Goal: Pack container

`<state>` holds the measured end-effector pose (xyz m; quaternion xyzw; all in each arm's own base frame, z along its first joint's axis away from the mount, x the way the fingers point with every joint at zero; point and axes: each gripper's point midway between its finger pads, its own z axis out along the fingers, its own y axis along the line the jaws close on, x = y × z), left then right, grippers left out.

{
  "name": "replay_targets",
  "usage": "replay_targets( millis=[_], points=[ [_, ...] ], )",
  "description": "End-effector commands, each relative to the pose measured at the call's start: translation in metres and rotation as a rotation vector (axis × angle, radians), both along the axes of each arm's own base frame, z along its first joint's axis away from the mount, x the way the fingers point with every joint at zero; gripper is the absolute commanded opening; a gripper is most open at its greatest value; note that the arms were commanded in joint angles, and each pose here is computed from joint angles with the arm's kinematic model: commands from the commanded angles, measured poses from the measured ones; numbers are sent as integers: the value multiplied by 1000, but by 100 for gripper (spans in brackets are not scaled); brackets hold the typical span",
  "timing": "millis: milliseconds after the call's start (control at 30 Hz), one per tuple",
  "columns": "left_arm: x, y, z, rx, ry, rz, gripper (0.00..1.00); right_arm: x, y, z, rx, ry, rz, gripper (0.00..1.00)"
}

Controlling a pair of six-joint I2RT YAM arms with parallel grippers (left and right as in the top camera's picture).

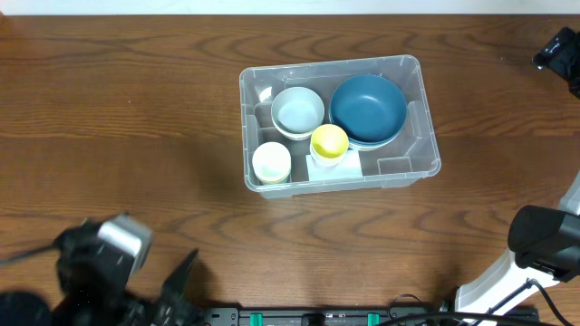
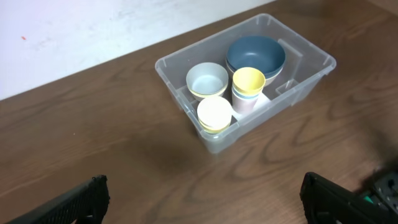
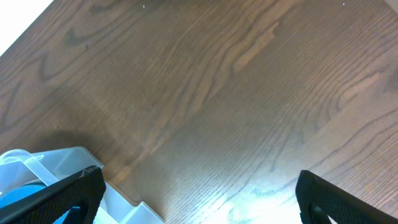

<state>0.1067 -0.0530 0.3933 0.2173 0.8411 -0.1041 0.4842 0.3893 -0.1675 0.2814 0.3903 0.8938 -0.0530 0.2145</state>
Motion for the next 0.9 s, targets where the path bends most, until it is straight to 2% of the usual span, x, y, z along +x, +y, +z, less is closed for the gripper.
replay_targets(
  millis=[0,133,200,300,433,633,700,867],
  points=[
    [-12,10,-4,-3,1,27,98,0,-2,-4,6,8,-19,99],
    [-28,18,-22,21,73,34,98,0,-2,-4,6,8,-19,99],
    [-25,17,-20,16,62,34,98,0,-2,-4,6,8,-19,99],
    [-6,10,-2,-6,-38,36,98,0,-2,-4,6,8,-19,99],
    [22,-4,17,30,-194,-13,98,0,-2,-4,6,8,-19,99],
    [61,-23,18,71,-345,-45,98,0,-2,-4,6,7,-19,99],
    [73,-28,11,81,-359,-47,98,0,-2,-4,6,8,-19,99],
    [107,-26,-31,212,-327,8,98,0,-2,-4,6,7,-19,99]
  ],
)
